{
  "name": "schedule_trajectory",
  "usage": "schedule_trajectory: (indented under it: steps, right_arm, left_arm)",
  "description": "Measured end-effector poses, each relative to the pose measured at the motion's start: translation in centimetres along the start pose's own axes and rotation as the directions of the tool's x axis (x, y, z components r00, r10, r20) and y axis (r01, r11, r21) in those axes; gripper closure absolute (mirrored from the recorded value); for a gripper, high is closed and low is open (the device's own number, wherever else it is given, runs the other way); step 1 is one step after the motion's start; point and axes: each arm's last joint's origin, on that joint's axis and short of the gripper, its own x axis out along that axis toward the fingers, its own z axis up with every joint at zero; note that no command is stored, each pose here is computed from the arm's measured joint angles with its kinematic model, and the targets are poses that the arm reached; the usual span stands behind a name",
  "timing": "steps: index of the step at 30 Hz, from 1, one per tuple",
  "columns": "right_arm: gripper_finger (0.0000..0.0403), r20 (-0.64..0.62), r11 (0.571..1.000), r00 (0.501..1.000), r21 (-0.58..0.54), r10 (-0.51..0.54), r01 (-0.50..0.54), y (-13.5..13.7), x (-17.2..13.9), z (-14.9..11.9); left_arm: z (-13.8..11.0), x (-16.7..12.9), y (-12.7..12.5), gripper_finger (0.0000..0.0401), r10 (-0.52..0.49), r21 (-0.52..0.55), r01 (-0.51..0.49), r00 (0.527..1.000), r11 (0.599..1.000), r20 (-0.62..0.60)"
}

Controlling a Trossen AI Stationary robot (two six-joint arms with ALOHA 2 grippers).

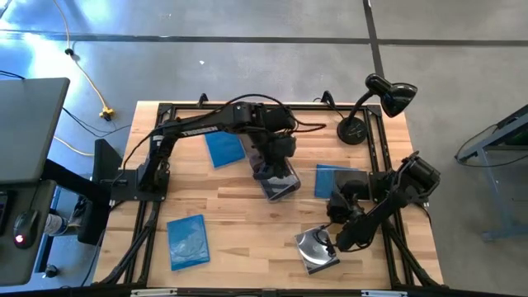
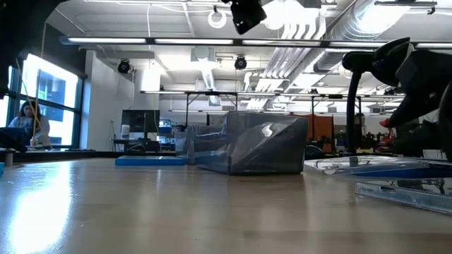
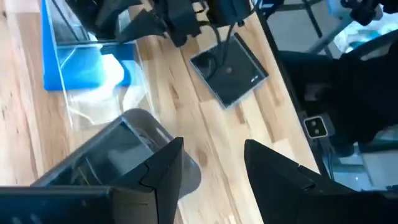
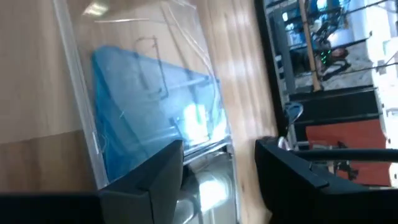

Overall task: Pick & place jewel cases by type
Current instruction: Put the left black CD case into the bottom black bin

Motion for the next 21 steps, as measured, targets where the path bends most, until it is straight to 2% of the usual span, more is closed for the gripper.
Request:
schedule_trajectory:
  steps: [7,11,15,21]
  right_arm:
    - [0.0208,-0.012,1.0,1.0,0.011,0.001,-0.001,0.2,1.7,-0.6]
    - [0.0225,0.001,1.0,1.0,-0.015,-0.021,0.021,0.0,1.7,-0.3]
    - [0.0265,-0.017,1.0,1.0,-0.027,-0.009,0.008,0.1,1.6,-0.2]
    - [0.0348,-0.042,0.999,0.999,-0.032,0.003,-0.004,0.1,1.5,-0.3]
  left_arm:
    - [-0.2,0.9,-1.6,0.0233,0.038,0.03,-0.036,0.997,0.999,-0.069]
    - [-0.3,1.2,-2.1,0.0233,0.076,0.052,-0.071,0.992,0.996,-0.102]
    - [-0.3,1.2,-2.1,0.0233,0.094,0.054,-0.088,0.99,0.995,-0.104]
    - [-0.3,1.1,-2.0,0.0233,0.107,0.055,-0.102,0.989,0.993,-0.105]
